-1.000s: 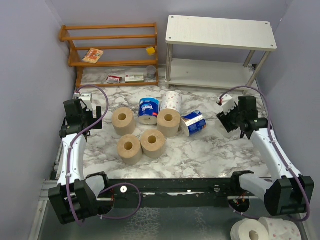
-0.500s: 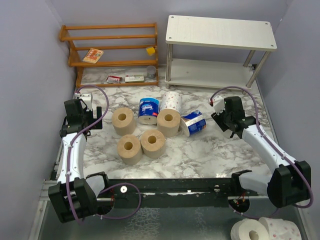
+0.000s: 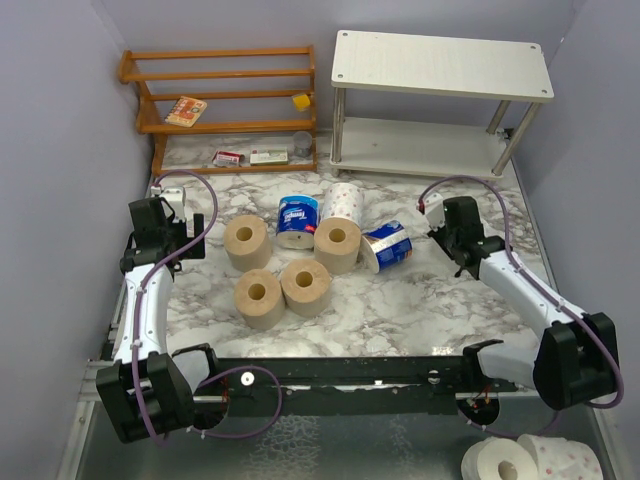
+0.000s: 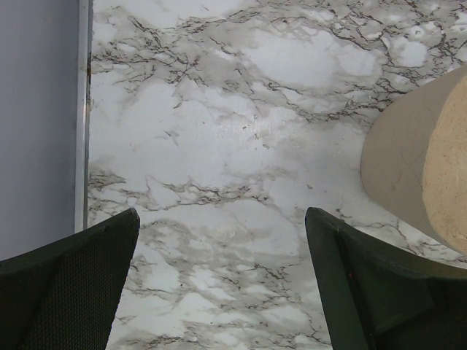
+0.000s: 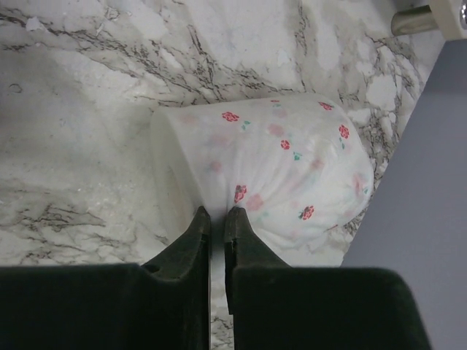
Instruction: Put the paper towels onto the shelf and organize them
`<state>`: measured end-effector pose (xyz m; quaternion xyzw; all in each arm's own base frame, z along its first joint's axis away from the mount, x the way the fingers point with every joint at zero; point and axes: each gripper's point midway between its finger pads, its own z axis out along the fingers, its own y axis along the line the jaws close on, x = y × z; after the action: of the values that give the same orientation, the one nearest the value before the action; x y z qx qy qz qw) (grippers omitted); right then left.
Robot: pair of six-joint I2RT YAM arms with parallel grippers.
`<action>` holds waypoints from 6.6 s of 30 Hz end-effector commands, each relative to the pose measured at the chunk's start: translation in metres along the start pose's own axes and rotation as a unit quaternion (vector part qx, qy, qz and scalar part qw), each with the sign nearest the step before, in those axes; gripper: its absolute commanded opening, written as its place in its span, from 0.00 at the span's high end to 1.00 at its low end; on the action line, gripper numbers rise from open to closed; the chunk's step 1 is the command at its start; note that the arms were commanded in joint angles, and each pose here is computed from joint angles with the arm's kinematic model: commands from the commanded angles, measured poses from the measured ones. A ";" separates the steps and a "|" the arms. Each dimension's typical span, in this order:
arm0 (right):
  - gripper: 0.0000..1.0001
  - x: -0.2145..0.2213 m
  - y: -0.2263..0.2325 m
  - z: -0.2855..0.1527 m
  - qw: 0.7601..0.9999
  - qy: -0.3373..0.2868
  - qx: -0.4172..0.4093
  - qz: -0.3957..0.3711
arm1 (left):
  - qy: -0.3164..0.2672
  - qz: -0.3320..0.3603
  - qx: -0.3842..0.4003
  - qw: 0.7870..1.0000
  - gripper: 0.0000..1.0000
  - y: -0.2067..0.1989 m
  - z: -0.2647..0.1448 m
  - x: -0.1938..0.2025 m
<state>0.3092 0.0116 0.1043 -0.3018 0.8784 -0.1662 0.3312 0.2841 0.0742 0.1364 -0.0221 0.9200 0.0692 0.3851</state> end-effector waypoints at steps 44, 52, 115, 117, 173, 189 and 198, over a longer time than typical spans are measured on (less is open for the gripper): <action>0.99 -0.145 -0.038 -0.115 0.809 -0.380 -0.166 0.417 | 0.025 -0.006 -0.021 0.999 0.01 0.009 0.009 0.007; 0.99 -0.159 -0.022 -0.122 0.779 -0.336 -0.252 0.466 | 0.035 -0.005 -0.032 0.999 0.01 0.013 0.011 0.011; 0.94 -0.352 -0.078 0.100 0.553 -0.365 -0.425 0.617 | 0.066 -0.018 -0.040 0.997 0.01 0.022 0.017 0.021; 0.82 -0.353 -0.077 0.097 0.553 -0.383 -0.420 0.609 | 0.065 -0.017 -0.038 0.997 0.01 0.021 0.017 0.020; 0.61 -0.094 0.060 -0.036 0.868 -0.074 -0.417 0.259 | 0.063 -0.016 0.008 0.998 0.01 0.006 0.017 0.018; 0.43 -0.113 0.091 -0.026 0.862 -0.086 -0.440 0.236 | 0.072 -0.016 0.008 0.997 0.01 0.006 0.020 0.021; 0.43 -0.112 0.094 -0.005 0.872 -0.079 -0.425 0.229 | 0.075 -0.017 0.010 0.997 0.01 0.006 0.021 0.022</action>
<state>0.3218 0.1562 0.1216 -0.2136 0.8801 0.3399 0.2535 0.2768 0.0826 0.0990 -0.0411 0.9496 0.0562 0.3055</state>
